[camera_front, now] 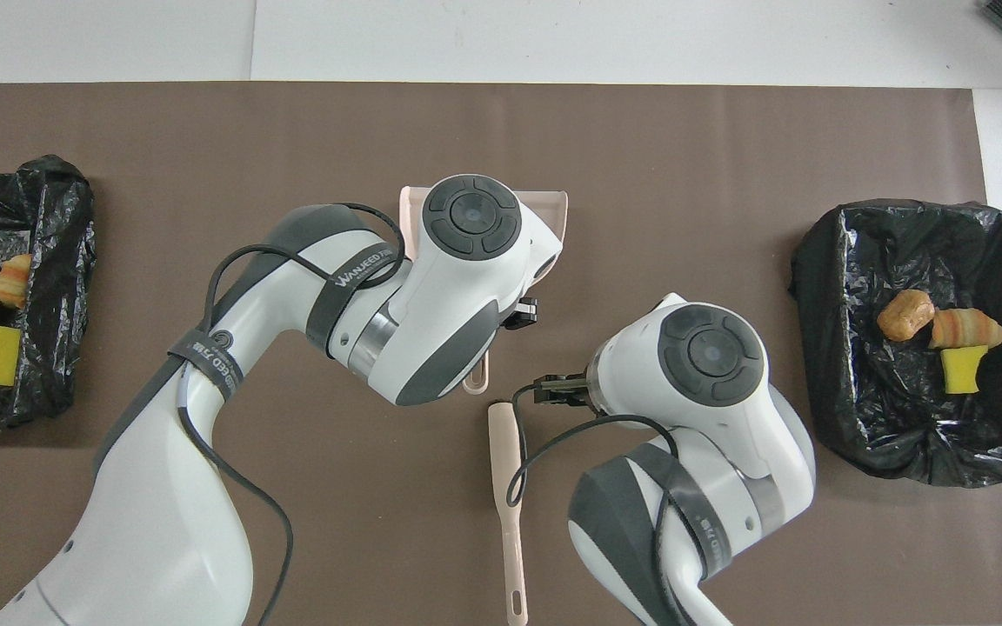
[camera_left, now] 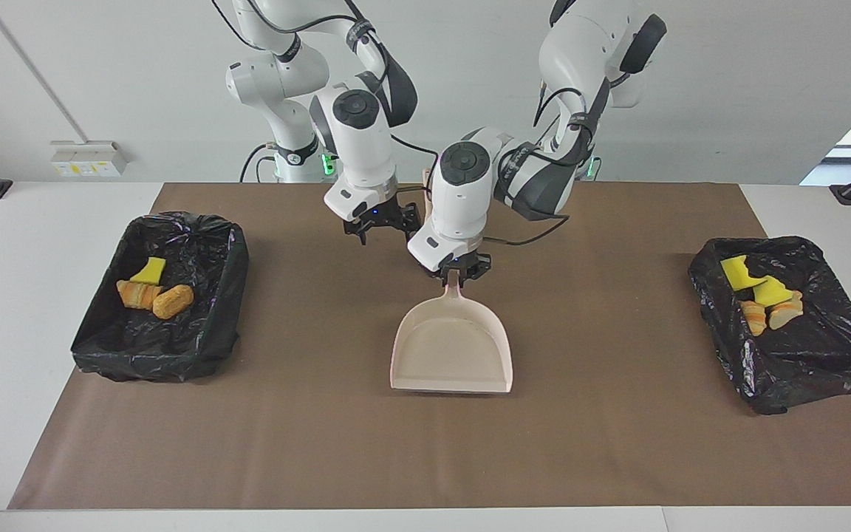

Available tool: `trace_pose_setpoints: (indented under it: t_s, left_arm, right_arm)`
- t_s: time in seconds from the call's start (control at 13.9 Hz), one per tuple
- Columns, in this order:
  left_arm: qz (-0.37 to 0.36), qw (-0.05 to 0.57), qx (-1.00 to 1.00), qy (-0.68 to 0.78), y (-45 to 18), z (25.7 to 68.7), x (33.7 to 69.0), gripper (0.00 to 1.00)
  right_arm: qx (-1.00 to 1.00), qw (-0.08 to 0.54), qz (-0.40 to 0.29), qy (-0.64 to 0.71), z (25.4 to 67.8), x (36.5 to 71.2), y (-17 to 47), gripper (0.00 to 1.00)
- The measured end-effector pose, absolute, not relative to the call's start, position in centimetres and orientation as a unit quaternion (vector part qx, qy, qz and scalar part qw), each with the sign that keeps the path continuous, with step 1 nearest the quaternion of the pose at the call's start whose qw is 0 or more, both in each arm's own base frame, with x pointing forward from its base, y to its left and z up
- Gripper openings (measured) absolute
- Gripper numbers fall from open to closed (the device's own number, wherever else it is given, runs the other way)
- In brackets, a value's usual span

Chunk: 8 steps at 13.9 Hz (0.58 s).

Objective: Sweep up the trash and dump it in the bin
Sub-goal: 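Set the dustpan down with the left gripper while the right gripper lays the brush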

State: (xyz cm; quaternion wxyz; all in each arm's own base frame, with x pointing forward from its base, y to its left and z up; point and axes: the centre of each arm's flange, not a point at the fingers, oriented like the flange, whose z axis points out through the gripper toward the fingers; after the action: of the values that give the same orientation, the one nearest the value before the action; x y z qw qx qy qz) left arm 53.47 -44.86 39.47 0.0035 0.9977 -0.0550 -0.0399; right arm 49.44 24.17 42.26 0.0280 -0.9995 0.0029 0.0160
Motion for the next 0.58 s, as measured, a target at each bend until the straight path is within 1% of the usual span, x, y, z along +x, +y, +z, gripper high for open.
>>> trace_pose_setpoints:
  t_s: [0.14,0.29,0.36,0.43,0.51,0.58]
  left_arm:
    - [-0.032,0.021,0.998,-0.051,-47.1,37.8,53.3,0.32]
    - [-0.034,0.035,0.998,-0.045,-47.5,37.3,53.3,0.32]
    - [-0.036,0.038,0.998,-0.042,-47.5,37.3,53.4,0.35]
    - [-0.036,0.039,0.998,-0.041,-47.4,37.3,53.5,0.35]
    - [-0.035,0.039,0.998,-0.040,-47.3,37.4,53.6,0.41]
    - [-0.034,0.039,0.998,-0.039,-47.2,37.5,53.8,0.53]
  right_arm:
    - [-1.000,0.022,0.006,-0.002,42.8,50.9,20.7,1.00]
    - [-1.000,0.024,-0.001,-0.007,43.4,52.2,17.5,1.00]
    - [-1.000,0.025,-0.006,-0.007,43.8,52.9,15.8,1.00]
    - [-1.000,0.025,-0.010,-0.008,44.5,53.6,14.1,1.00]
    - [-1.000,0.025,-0.010,-0.010,45.3,54.2,12.5,1.00]
    - [-1.000,0.024,-0.010,-0.013,46.2,54.7,11.0,1.00]
